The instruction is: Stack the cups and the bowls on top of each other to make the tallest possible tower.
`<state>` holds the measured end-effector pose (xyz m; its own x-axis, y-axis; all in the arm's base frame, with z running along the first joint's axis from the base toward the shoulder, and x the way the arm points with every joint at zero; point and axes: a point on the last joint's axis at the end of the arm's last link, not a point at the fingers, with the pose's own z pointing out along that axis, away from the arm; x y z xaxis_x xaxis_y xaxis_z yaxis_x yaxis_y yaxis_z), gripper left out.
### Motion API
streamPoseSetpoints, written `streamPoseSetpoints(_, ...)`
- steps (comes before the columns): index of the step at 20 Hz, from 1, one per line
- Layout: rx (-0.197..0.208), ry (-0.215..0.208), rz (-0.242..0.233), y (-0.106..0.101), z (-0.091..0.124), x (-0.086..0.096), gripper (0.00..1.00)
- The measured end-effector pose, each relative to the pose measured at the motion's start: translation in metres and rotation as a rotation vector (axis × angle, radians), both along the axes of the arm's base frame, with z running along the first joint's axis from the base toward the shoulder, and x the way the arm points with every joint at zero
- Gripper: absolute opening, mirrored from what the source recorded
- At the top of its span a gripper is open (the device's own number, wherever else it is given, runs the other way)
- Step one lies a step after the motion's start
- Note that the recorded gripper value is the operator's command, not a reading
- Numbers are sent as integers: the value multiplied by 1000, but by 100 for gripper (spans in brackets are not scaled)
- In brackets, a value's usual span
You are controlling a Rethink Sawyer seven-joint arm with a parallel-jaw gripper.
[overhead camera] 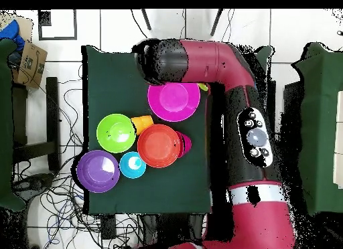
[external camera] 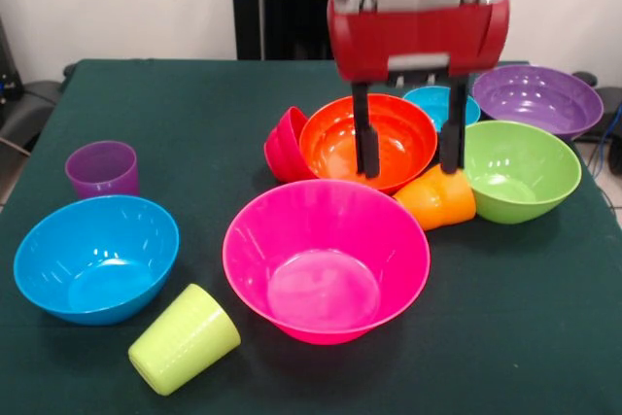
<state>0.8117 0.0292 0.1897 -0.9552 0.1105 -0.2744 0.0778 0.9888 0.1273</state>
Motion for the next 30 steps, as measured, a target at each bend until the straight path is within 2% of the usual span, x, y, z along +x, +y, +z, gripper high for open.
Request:
streamPoseSetpoints(9, 43, 48, 10, -6, -84, -10, 100)
streamPoseSetpoints(15, 44, 67, 32, -3, -114, -18, 100)
streamPoseSetpoints(22, 34, 60, 60, 5, -115, -20, 100)
streamPoseSetpoints(30, 43, 50, 95, 23, -96, -25, 100)
